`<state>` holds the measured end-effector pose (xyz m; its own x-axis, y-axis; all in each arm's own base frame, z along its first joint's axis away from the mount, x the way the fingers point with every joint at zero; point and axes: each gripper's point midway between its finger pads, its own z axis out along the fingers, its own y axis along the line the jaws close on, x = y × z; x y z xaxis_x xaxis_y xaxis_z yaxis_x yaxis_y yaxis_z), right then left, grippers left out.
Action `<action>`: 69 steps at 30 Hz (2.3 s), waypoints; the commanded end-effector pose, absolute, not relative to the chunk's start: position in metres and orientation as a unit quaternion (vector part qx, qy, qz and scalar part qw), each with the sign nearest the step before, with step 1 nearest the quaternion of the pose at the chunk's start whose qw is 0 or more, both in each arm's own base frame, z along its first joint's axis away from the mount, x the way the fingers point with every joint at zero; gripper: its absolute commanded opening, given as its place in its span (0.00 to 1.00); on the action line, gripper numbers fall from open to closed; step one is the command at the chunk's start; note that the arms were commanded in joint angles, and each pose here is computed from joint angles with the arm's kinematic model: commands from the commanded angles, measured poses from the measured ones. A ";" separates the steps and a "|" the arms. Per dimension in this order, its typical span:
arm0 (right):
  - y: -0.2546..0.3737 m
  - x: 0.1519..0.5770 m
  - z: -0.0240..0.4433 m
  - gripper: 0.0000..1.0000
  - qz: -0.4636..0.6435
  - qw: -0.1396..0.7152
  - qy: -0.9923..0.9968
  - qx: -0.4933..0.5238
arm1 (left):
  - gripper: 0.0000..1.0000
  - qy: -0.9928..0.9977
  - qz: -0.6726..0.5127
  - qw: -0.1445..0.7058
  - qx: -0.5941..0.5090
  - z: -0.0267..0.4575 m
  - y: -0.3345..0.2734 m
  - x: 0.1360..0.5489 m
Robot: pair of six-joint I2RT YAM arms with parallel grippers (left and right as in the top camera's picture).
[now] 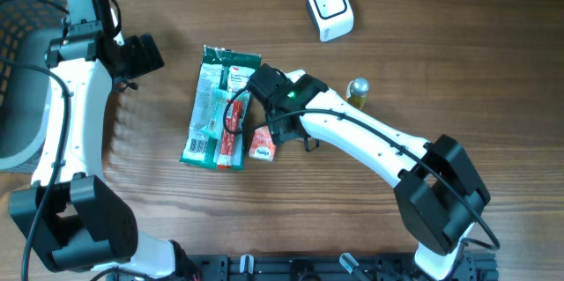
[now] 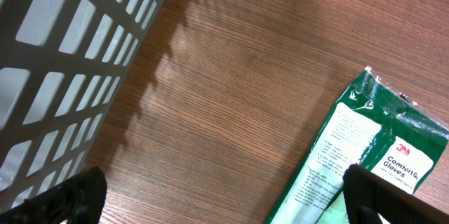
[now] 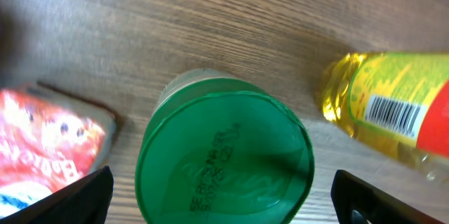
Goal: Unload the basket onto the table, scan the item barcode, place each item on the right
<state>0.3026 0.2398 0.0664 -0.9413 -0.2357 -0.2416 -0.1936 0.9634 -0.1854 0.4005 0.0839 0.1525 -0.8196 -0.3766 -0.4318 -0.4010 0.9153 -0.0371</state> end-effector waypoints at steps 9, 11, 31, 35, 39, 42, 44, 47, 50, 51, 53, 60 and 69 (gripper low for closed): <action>0.239 0.310 0.057 0.80 -0.040 0.130 0.989 0.057 | 1.00 0.952 0.024 0.226 -0.206 0.156 0.084 0.403; 0.239 0.310 0.057 0.67 -0.039 0.131 0.989 0.057 | 1.00 0.952 0.024 0.226 -0.206 0.156 0.085 0.402; 0.257 0.301 0.054 0.66 -0.012 0.098 0.985 -0.138 | 1.00 0.952 0.024 0.226 -0.206 0.156 0.085 0.402; 0.268 0.293 0.053 0.69 0.022 0.077 0.987 -0.140 | 1.00 0.952 0.024 0.226 -0.206 0.156 0.084 0.403; 0.268 0.293 0.053 0.71 0.023 0.076 0.989 -0.128 | 1.00 0.952 0.024 0.226 -0.206 0.156 0.084 0.403; 0.267 0.293 0.053 1.00 0.022 0.076 0.988 -0.131 | 1.00 0.952 0.024 0.226 -0.206 0.156 0.084 0.403; 0.268 0.298 0.067 1.00 0.023 0.084 0.988 -0.125 | 1.00 0.952 0.024 0.226 -0.206 0.156 0.085 0.402; 0.275 0.328 0.147 1.00 0.060 0.139 0.983 -0.106 | 1.00 0.952 0.024 0.226 -0.206 0.156 0.084 0.403; 0.268 0.343 0.210 1.00 0.085 0.179 0.976 -0.086 | 1.00 0.952 0.024 0.226 -0.206 0.156 0.084 0.403; 0.264 0.345 0.221 0.99 0.087 0.184 0.976 -0.080 | 1.00 0.952 0.024 0.226 -0.206 0.156 0.085 0.402; 0.246 0.352 0.233 1.00 0.084 0.189 0.977 -0.059 | 1.00 0.952 0.024 0.226 -0.206 0.156 0.084 0.403; 0.156 0.374 0.215 1.00 0.038 0.144 0.986 0.071 | 1.00 0.952 0.024 0.226 -0.206 0.156 0.084 0.403; 0.133 0.362 0.160 1.00 0.013 0.082 0.993 0.088 | 1.00 0.952 0.024 0.226 -0.206 0.156 0.084 0.403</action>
